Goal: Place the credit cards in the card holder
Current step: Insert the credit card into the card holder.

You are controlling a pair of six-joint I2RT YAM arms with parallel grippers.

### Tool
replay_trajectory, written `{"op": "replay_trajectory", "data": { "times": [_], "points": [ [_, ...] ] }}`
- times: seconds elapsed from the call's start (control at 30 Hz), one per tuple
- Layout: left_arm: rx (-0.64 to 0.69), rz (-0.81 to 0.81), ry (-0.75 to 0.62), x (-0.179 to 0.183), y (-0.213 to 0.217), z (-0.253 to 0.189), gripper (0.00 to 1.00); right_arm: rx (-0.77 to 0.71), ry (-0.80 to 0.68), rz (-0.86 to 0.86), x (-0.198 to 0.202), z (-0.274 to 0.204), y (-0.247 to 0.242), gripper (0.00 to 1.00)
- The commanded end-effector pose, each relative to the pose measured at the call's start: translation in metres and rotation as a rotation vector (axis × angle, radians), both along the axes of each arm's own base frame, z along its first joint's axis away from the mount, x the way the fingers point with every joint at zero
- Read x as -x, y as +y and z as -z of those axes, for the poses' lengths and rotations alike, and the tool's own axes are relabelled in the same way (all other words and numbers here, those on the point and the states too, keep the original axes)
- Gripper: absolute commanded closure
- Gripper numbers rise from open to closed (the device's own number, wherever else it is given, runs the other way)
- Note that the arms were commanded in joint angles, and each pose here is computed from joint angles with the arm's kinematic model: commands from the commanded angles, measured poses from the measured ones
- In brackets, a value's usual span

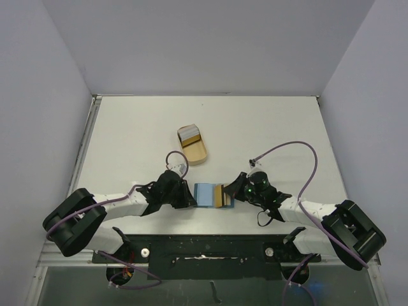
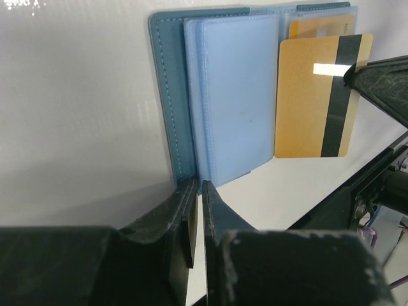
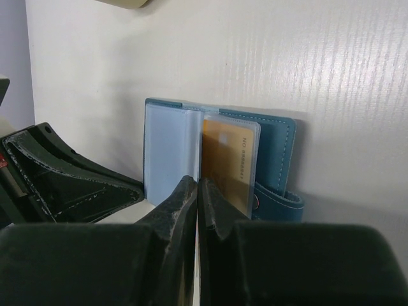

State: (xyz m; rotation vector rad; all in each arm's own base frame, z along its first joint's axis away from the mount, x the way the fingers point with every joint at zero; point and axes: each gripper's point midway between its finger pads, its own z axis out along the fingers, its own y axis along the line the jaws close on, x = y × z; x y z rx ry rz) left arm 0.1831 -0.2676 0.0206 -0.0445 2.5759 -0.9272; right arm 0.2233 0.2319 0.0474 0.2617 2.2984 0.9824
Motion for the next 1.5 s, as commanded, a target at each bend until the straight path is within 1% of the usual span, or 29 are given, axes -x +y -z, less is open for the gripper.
{"op": "replay_trajectory", "data": {
  "times": [0.0,0.33,0.93,1.47],
  "points": [
    [0.03,-0.023,-0.026,-0.001,-0.001,-0.009,0.92,-0.049,-0.083,-0.01,-0.01,-0.018,0.006,1.0],
    [0.027,-0.022,-0.025,0.0,0.0,-0.007,0.92,-0.065,-0.115,-0.035,-0.013,-0.025,0.012,1.0],
    [0.026,-0.014,-0.014,0.004,-0.003,-0.001,0.92,-0.027,-0.059,-0.032,-0.011,0.009,0.006,1.0],
    [0.019,-0.018,-0.016,0.007,0.0,-0.001,0.92,-0.006,-0.113,-0.095,-0.014,0.008,0.012,1.0]
  ]
}}
